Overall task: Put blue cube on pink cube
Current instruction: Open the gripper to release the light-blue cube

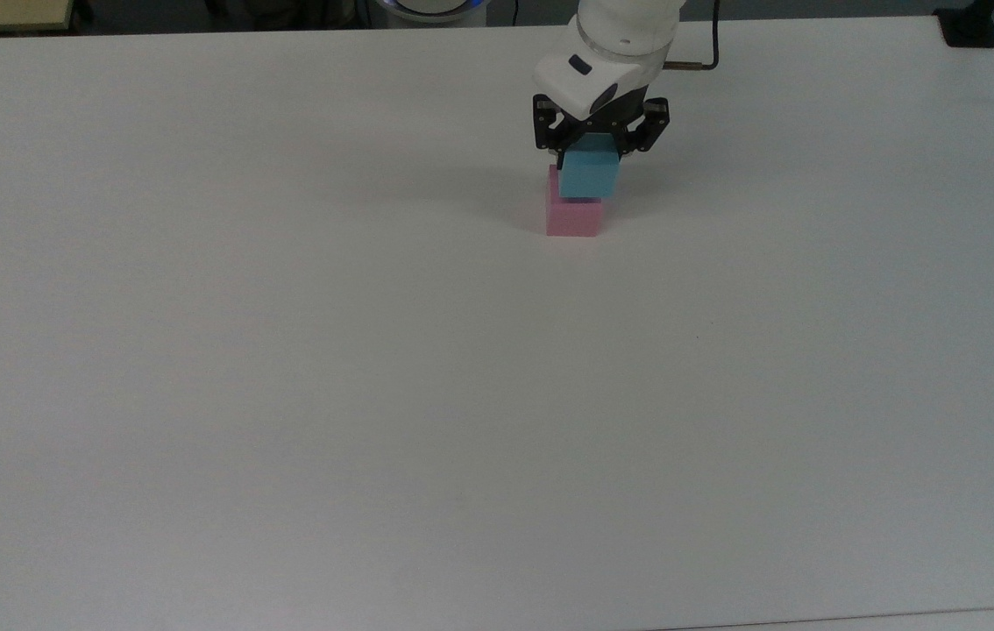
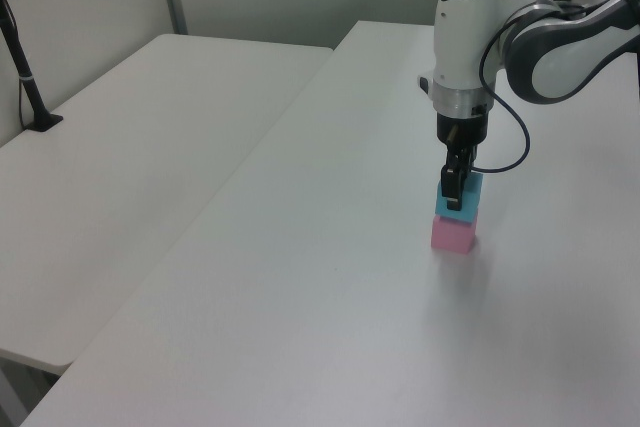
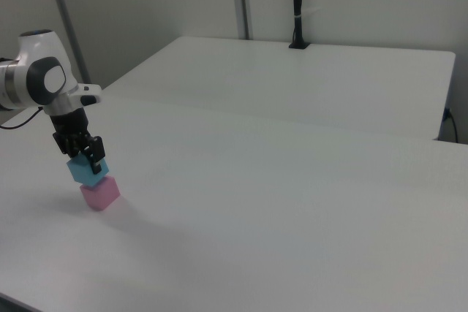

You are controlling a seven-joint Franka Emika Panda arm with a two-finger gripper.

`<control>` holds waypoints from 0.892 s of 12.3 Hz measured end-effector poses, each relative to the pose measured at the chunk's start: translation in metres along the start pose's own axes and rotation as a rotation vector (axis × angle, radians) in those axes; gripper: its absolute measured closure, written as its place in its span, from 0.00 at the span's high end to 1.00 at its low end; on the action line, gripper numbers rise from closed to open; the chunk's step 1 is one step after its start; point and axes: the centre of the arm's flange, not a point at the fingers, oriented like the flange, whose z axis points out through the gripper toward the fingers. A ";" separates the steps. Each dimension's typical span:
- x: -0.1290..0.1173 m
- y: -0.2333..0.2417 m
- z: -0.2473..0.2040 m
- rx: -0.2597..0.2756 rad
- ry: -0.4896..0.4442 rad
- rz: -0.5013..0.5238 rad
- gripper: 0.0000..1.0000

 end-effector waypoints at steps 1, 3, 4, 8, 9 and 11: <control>0.001 0.002 0.001 -0.004 0.000 0.001 0.61; 0.001 0.003 0.002 -0.005 -0.001 0.009 0.61; 0.001 0.003 0.004 -0.007 -0.004 0.019 0.61; 0.003 0.003 0.015 -0.037 -0.013 0.017 0.61; 0.003 0.004 0.015 -0.039 -0.012 0.018 0.61; 0.003 0.004 0.015 -0.039 -0.011 0.021 0.78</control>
